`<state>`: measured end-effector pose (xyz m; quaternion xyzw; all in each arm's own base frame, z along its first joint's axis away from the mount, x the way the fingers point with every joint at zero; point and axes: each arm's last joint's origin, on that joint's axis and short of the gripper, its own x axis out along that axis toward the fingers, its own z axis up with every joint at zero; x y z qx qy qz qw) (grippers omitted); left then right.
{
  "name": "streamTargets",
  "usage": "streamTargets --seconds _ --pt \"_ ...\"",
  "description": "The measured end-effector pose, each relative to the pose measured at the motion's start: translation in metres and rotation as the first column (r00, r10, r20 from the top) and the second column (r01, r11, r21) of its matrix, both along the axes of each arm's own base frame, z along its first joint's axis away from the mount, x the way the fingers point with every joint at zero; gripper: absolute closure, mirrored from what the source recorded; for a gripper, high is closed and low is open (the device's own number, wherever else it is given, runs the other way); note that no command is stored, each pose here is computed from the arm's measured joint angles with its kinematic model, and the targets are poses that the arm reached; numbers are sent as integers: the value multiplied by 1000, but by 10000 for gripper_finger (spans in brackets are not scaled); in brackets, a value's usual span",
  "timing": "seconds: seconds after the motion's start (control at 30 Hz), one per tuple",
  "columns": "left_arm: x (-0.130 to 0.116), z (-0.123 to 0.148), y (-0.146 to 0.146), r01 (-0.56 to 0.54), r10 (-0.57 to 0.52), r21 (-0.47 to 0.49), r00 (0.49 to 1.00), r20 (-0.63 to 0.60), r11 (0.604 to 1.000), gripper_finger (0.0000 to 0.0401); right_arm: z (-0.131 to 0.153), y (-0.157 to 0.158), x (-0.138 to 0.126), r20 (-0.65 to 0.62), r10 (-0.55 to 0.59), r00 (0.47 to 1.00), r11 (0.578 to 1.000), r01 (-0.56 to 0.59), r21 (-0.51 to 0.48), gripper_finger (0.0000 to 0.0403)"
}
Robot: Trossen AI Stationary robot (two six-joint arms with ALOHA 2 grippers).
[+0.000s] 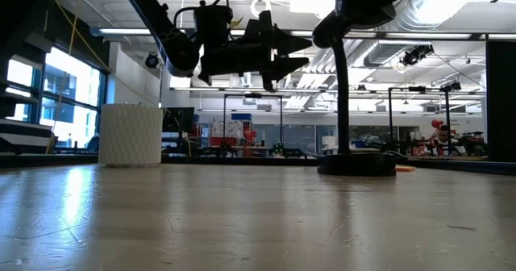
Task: Screw lightbulb
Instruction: Remove the light bulb from the desk lamp
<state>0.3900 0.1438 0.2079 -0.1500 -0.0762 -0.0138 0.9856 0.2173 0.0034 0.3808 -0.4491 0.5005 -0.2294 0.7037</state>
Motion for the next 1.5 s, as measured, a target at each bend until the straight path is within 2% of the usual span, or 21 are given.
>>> streamTargets --seconds 0.13,0.27,0.4,0.5,0.63,0.77,0.87,0.97,1.07,1.13,1.27,1.4,1.5 --pt "0 0 0 0 0 0 1000 0 1000 172 0 0 0 106 -70 992 996 64 58 96" --pt "0 0 0 0 0 0 1000 0 1000 172 0 0 0 224 -161 961 981 131 141 96" --pt "0 0 0 0 0 0 1000 -1 1000 172 0 0 -4 319 -266 910 950 191 246 96" --pt "0 0 0 0 0 0 1000 -1 1000 172 0 0 -8 390 -367 844 907 231 353 96" --pt "0 0 0 0 0 -2 1000 -5 1000 172 3 1 -14 449 -495 744 820 231 523 96" --pt "0 -1 0 0 0 -3 1000 -6 1000 172 6 1 -20 473 -615 631 725 217 654 96" --pt "0 -1 0 0 0 -3 1000 -7 1000 172 7 2 -23 450 -695 561 637 189 747 96" --pt "0 -1 0 -1 1 -3 1000 -7 1000 172 7 4 -23 392 -772 501 525 153 837 96" --pt "0 -1 0 -4 4 -4 1000 -7 1000 172 8 5 -18 371 -807 459 463 102 881 96" --pt "0 -1 0 -5 5 -4 1000 -6 1000 172 10 5 -16 384 -825 415 451 74 889 96" --pt "0 -1 0 -5 5 -4 1000 -6 1000 172 10 0 -17 402 -861 311 448 89 890 96" --pt "0 -1 0 -4 4 -4 1000 -6 1000 172 8 -6 -19 403 -874 272 448 127 885 96" --pt "0 -1 0 -5 4 -3 1000 -6 1000 172 8 -9 -15 435 -861 263 480 142 865 96"
